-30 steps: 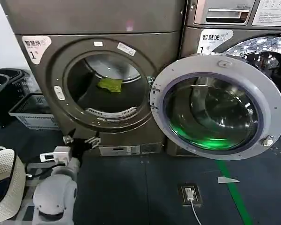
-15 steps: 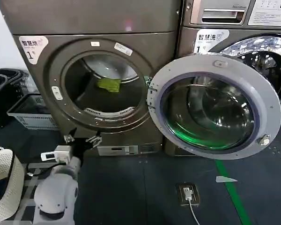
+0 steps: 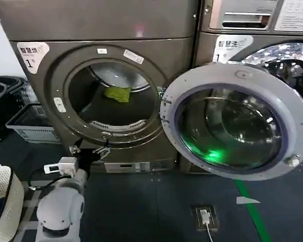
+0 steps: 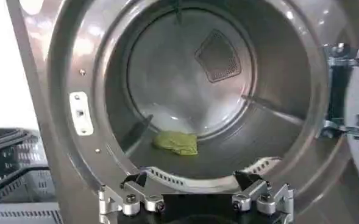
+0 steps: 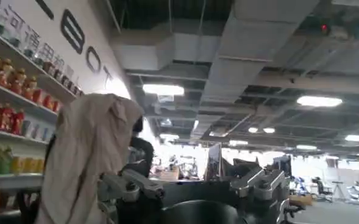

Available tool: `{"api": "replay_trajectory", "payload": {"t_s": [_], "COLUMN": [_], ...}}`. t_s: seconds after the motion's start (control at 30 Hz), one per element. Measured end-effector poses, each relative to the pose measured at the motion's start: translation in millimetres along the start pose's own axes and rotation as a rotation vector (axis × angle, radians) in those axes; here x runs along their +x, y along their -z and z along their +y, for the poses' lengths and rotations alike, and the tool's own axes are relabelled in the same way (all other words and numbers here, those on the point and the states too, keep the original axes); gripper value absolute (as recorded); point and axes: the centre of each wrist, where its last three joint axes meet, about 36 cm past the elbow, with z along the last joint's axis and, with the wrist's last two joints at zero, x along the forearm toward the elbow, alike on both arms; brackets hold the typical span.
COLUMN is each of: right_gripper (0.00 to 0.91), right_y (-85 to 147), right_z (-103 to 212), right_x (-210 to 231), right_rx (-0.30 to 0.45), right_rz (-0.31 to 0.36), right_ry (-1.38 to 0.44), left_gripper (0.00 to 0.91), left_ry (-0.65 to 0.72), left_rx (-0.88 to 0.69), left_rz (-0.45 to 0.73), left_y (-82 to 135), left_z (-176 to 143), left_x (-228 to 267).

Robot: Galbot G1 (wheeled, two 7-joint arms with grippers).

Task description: Grasp the clothes from the dryer.

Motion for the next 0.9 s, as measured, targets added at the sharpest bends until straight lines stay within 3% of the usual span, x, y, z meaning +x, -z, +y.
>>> {"api": "replay_trajectory", "payload": {"t_s": [0.9], "right_gripper": [0.907], "right_y": [-6.2], "right_z": [0.8], "right_x": [2.5], "right_rx": [-0.006], "right_rz": [0.009], "right_ry": [-0.004], "left_gripper": [0.907], "left_ry": [-0.001], "left_rx": [0.002], "left_rz": [0.003], "left_y": [-0.8], "left_z": [-1.5], "left_x": [-1.4]}}
